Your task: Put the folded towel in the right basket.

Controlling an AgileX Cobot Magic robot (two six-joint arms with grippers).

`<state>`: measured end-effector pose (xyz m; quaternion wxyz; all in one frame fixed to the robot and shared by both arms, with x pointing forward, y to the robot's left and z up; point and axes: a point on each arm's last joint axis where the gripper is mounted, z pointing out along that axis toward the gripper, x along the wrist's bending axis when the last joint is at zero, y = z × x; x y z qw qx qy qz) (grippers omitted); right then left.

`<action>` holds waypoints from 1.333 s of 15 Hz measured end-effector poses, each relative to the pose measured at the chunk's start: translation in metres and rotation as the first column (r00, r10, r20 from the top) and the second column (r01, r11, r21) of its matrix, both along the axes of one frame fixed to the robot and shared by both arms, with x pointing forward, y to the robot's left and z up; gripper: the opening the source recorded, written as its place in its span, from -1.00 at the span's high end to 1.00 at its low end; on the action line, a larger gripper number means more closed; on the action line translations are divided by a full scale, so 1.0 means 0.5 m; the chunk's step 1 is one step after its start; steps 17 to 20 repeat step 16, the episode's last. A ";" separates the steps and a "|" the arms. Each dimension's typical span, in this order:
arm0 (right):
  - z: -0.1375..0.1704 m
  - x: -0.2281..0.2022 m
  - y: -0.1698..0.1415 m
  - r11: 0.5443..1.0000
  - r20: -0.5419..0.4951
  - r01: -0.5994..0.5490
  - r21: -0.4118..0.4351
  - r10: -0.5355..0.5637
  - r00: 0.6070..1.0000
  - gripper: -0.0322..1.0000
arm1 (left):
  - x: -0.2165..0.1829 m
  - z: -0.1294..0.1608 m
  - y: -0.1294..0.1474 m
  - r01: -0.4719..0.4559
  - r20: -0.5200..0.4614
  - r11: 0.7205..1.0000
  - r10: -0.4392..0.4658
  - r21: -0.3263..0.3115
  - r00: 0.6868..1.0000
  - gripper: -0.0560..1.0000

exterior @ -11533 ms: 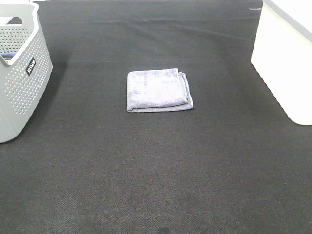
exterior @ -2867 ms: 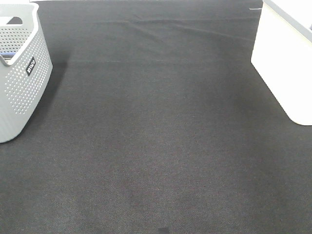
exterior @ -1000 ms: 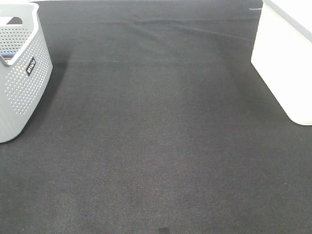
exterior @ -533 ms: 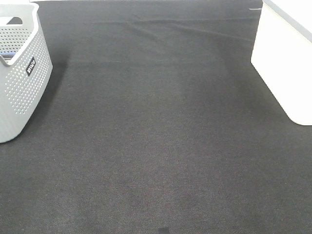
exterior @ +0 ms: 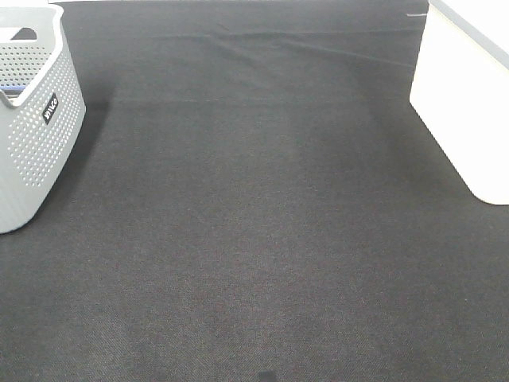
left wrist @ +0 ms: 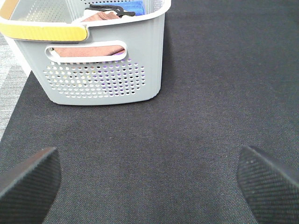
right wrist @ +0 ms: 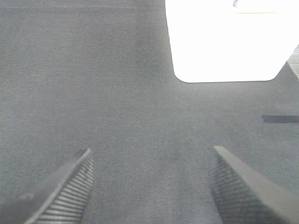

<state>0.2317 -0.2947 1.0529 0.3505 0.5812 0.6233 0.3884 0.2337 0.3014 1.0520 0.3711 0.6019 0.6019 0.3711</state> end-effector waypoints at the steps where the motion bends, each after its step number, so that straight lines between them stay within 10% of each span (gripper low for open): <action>1: 0.000 0.000 0.000 1.000 0.000 0.000 0.000 0.000 1.000 -0.35 | 0.000 0.000 0.000 0.000 0.000 1.000 0.000 0.000 1.000 -0.95; 20: 0.000 0.000 0.000 1.000 0.000 0.000 0.000 0.000 1.000 -0.35 | 0.000 0.000 0.000 0.000 0.000 1.000 0.000 0.000 1.000 -0.95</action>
